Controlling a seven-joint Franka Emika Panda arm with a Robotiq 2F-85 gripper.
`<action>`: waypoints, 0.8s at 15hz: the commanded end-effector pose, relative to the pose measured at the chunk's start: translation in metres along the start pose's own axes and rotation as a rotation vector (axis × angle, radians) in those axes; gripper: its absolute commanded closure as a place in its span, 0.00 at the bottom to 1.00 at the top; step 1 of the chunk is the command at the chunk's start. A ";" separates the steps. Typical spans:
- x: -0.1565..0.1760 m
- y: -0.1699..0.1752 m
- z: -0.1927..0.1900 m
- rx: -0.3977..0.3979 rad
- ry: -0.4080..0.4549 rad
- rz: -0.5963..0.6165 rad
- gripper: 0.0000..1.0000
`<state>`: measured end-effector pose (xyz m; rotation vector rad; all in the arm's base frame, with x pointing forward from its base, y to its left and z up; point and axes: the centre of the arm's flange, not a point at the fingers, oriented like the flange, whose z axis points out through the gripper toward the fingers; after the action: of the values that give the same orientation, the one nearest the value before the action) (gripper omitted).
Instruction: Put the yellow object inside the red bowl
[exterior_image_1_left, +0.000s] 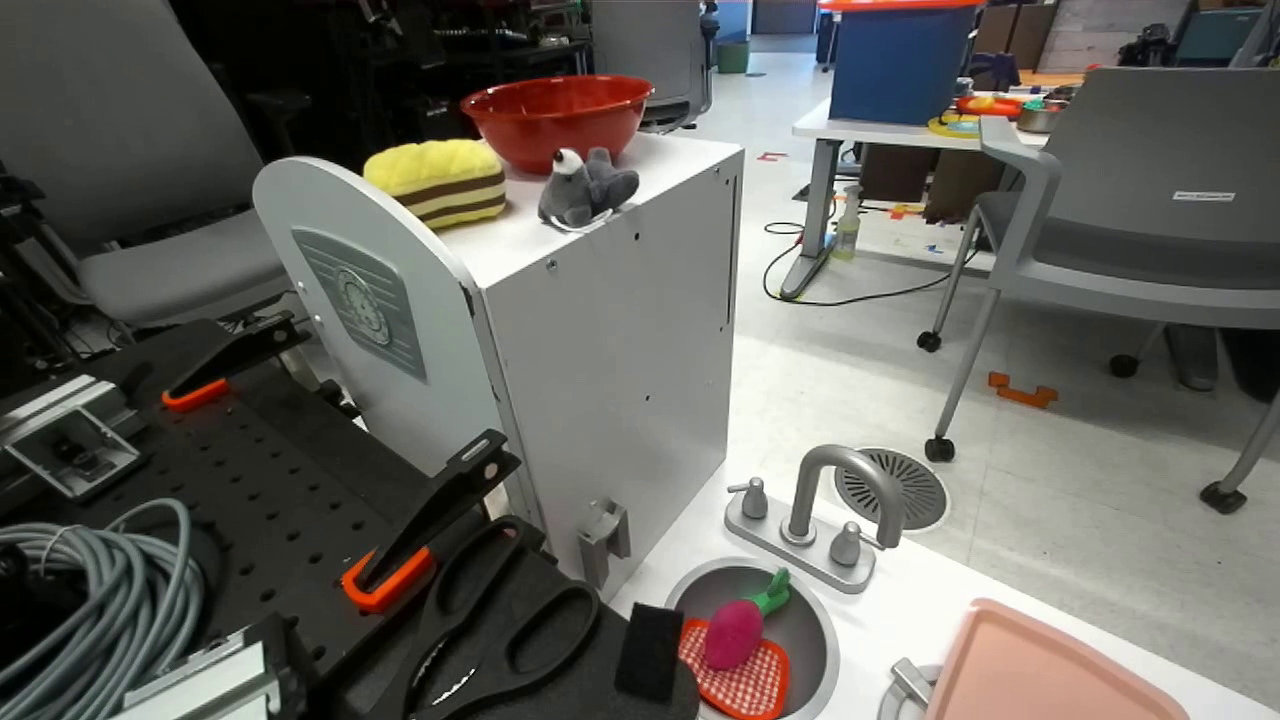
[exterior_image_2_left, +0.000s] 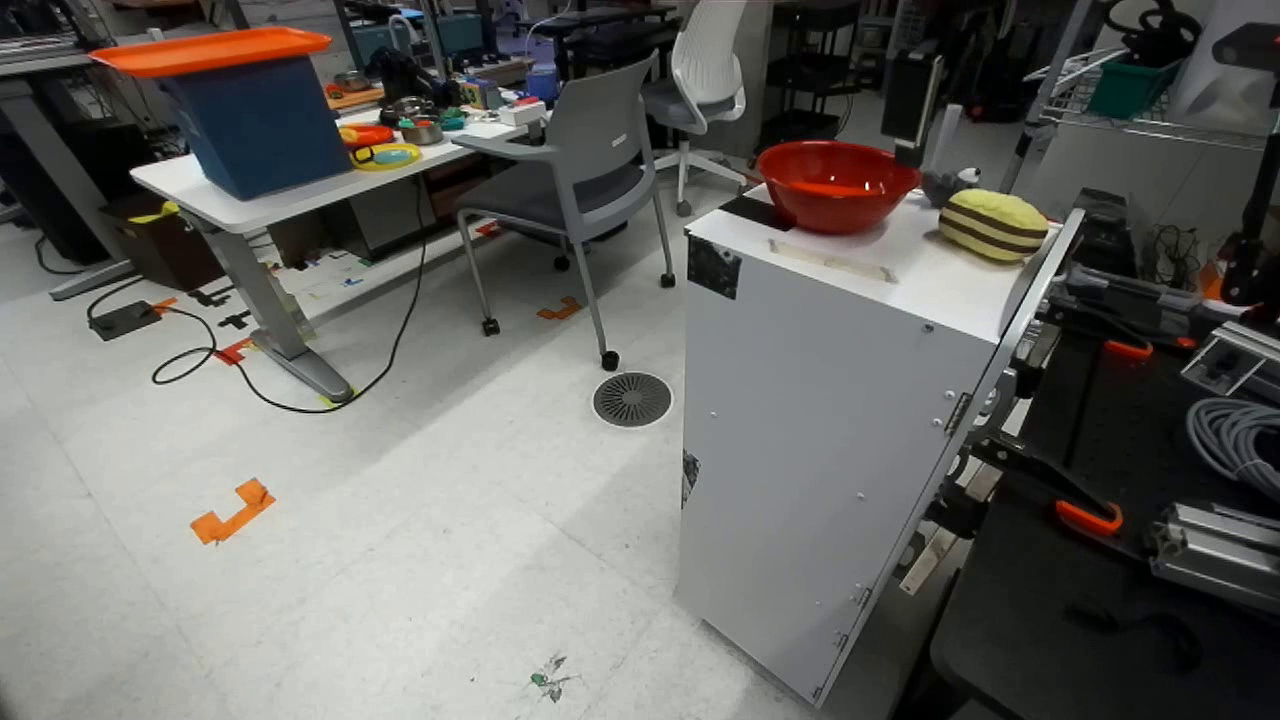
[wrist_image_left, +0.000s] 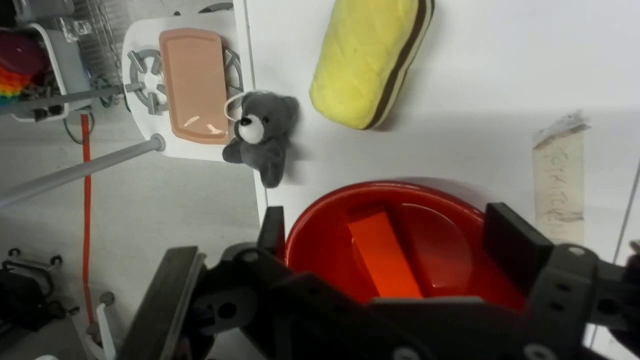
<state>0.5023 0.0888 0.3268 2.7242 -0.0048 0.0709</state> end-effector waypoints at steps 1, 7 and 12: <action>0.014 0.000 0.000 0.042 0.029 -0.032 0.00; 0.010 0.011 0.001 0.122 0.103 -0.051 0.00; 0.006 0.024 0.005 0.239 0.107 -0.031 0.00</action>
<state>0.5173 0.0769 0.3249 2.8931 0.0838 0.2147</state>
